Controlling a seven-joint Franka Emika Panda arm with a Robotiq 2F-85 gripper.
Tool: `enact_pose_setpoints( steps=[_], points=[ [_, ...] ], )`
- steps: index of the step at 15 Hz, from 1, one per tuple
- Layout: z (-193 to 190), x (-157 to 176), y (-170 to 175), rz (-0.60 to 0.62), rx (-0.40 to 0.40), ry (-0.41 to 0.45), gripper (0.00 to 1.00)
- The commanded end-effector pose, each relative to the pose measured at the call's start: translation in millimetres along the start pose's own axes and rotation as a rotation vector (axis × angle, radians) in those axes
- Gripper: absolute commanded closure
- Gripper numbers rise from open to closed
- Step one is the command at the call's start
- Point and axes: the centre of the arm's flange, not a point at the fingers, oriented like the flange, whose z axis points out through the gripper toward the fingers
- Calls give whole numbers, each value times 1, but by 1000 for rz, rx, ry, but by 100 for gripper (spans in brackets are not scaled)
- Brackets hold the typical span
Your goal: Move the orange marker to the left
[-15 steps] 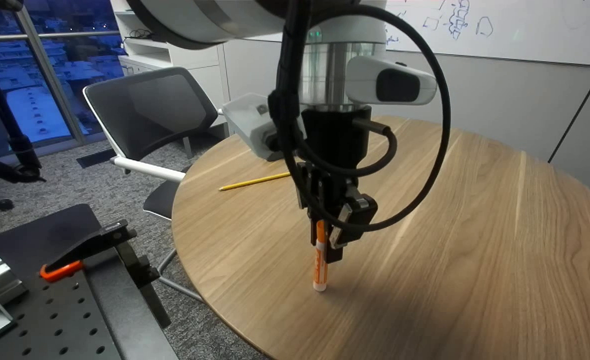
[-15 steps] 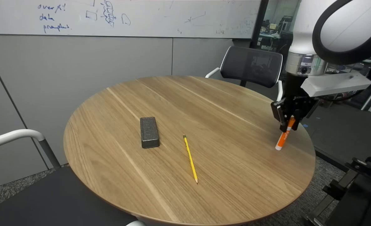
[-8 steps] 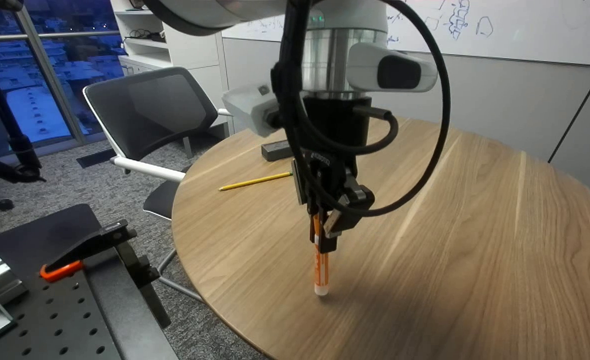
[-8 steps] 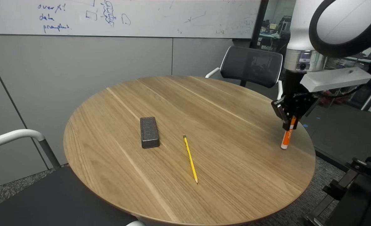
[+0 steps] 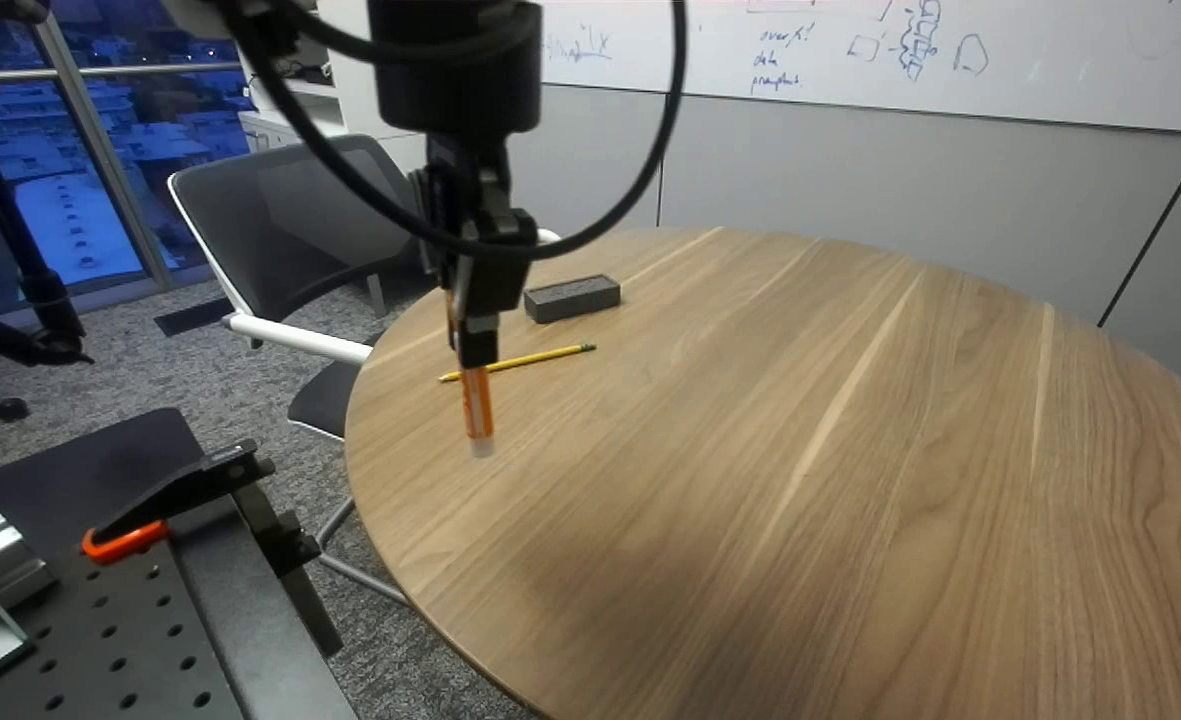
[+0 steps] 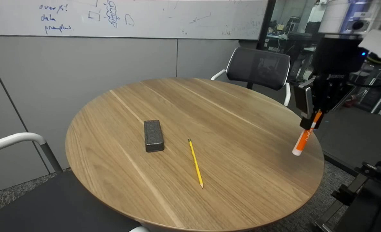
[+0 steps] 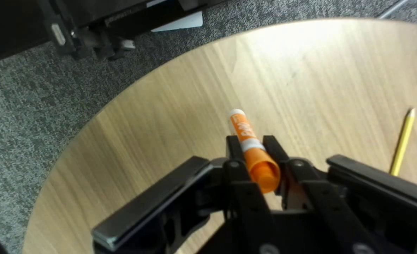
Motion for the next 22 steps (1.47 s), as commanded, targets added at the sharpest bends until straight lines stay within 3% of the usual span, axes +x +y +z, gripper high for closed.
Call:
enact_pose_setpoints(
  steps=[1,8,15,19,20,22],
  points=[
    [6,-29,-47,10,60,8,95],
    [43,-4,-134,113,113,58,95],
    [99,9,-131,167,78,61,95],
    [95,12,-129,172,77,71,95],
    [95,10,-128,171,74,69,55],
    [96,7,-128,169,68,66,47]
  ],
)
